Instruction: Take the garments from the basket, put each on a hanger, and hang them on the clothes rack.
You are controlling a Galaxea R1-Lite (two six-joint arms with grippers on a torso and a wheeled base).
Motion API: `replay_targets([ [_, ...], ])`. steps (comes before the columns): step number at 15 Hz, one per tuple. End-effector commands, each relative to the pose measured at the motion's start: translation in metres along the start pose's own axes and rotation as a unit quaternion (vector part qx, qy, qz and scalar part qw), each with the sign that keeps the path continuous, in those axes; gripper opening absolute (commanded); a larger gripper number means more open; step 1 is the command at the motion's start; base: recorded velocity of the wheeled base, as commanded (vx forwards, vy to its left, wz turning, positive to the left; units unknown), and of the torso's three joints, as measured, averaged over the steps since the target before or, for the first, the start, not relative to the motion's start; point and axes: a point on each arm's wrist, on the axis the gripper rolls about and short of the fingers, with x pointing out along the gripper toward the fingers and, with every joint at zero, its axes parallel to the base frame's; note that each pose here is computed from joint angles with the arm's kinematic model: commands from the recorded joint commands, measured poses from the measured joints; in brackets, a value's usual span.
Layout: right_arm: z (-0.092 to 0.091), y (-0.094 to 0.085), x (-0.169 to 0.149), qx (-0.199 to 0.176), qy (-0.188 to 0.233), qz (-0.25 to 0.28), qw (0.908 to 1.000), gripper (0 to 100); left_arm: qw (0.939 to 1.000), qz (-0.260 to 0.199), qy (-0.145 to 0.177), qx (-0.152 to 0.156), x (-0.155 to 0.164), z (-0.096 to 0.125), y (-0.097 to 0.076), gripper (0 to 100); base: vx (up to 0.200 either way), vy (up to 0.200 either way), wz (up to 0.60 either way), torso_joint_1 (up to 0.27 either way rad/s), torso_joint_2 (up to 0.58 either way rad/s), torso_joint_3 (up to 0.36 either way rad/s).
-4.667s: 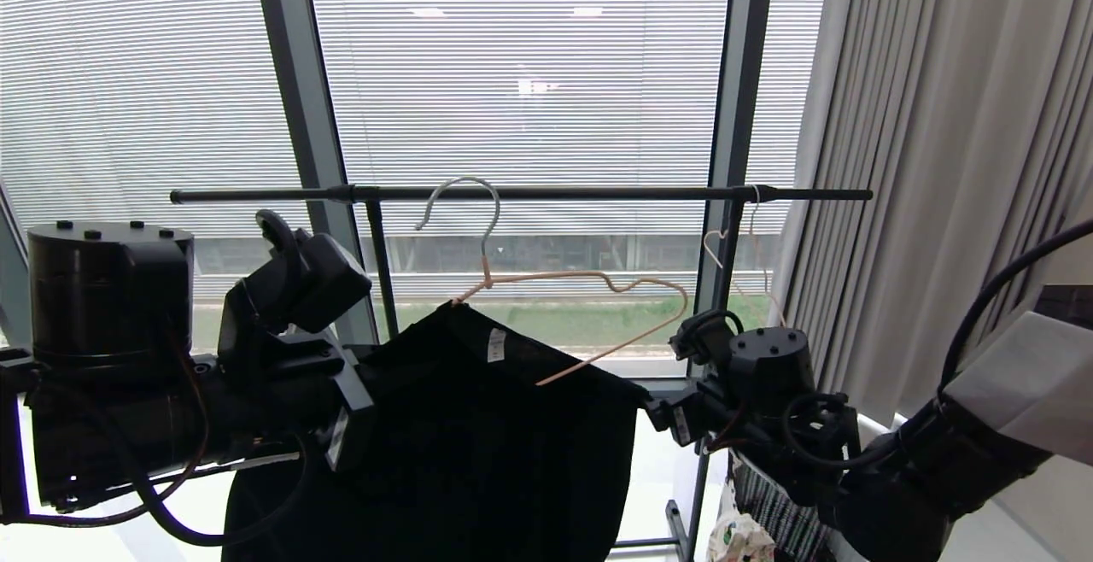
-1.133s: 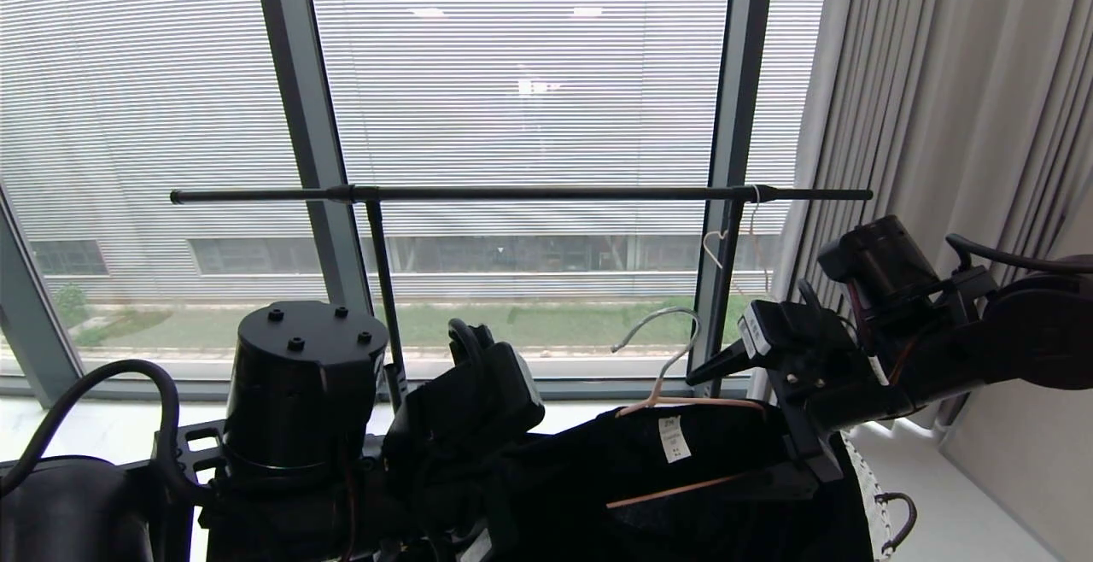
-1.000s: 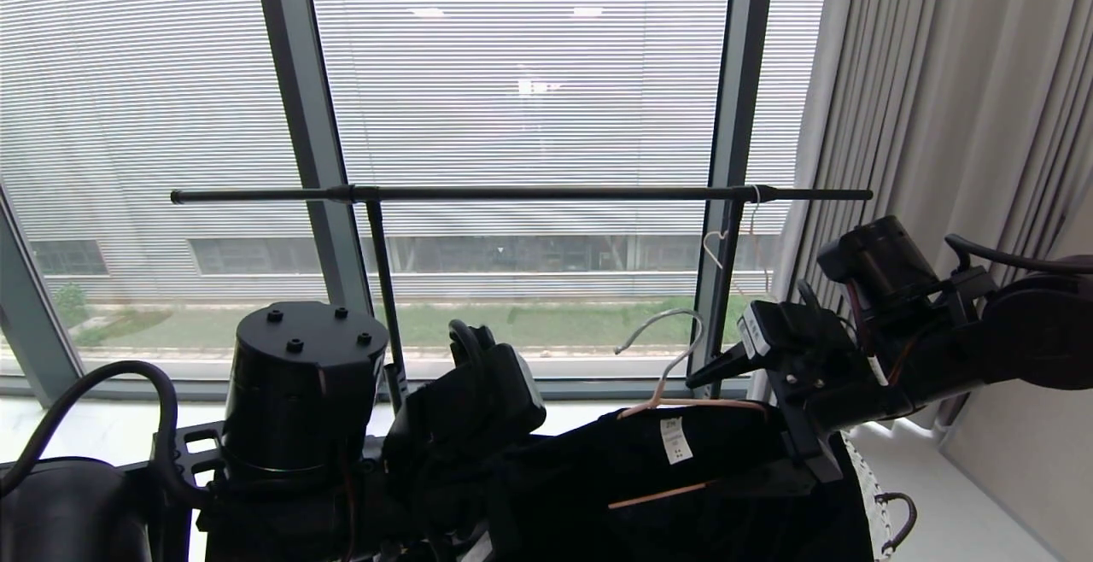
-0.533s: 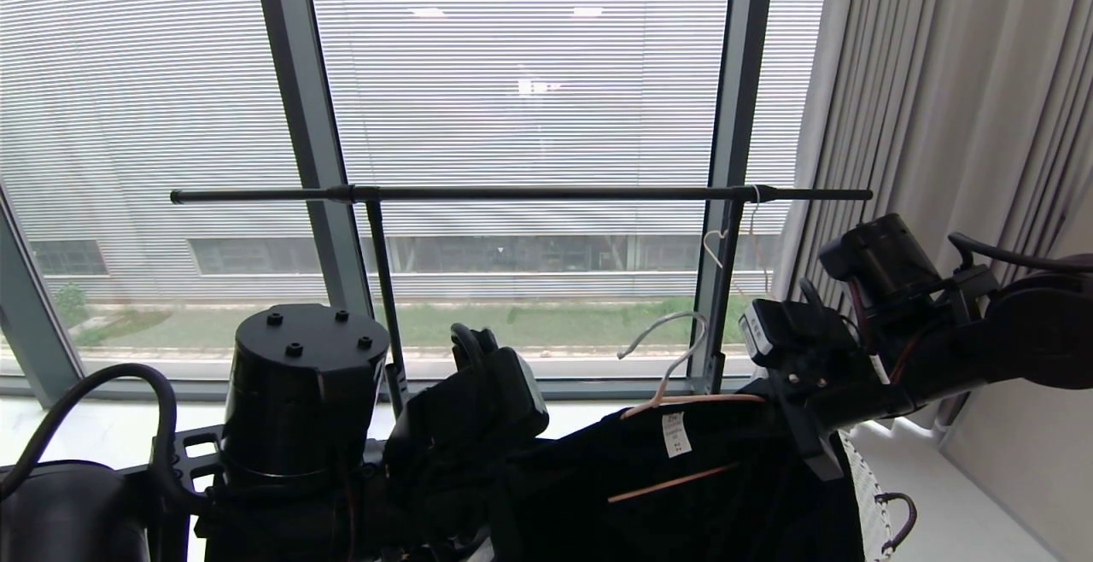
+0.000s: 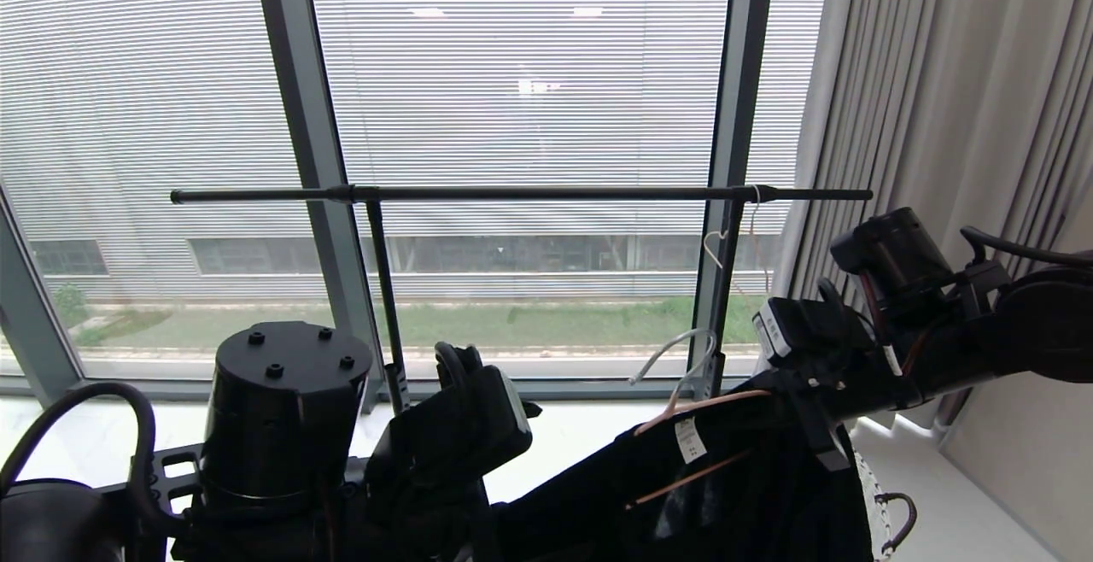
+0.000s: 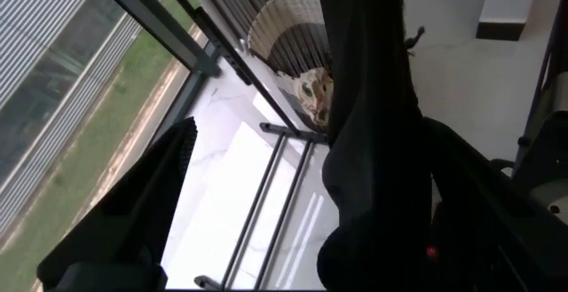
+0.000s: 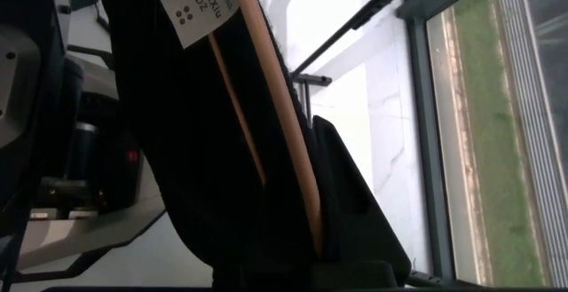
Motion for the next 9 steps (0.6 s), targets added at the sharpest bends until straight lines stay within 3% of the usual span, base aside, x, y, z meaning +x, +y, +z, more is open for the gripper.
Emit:
replay_targets([
  [1, -0.004, -0.004, -0.011, 0.008, 0.002, -0.020, 0.9998, 0, 0.9995, 0.008, 0.026, -0.016, -0.019, -0.024, -0.008, 100, 0.000, 0.000, 0.00, 0.000, 0.00, 0.000],
  [4, -0.011, -0.011, -0.024, 0.018, 0.005, -0.046, 0.9988, 0, 0.9969, 0.037, 0.053, -0.044, -0.046, -0.053, -0.014, 100, 0.000, 0.000, 0.00, 0.000, 0.00, 0.000],
  [6, -0.012, -0.016, -0.032, 0.020, 0.005, -0.063, 0.9978, 0, 0.9922, 0.064, 0.079, -0.072, -0.057, -0.071, -0.012, 100, 0.000, 0.000, 0.00, 0.000, 0.00, 0.000],
  [9, -0.006, -0.020, -0.035, 0.014, 0.000, -0.070, 0.9974, 0, 0.9891, 0.065, 0.098, -0.088, -0.056, -0.080, -0.011, 100, 0.000, 0.000, 0.00, 0.000, 0.00, 0.000],
])
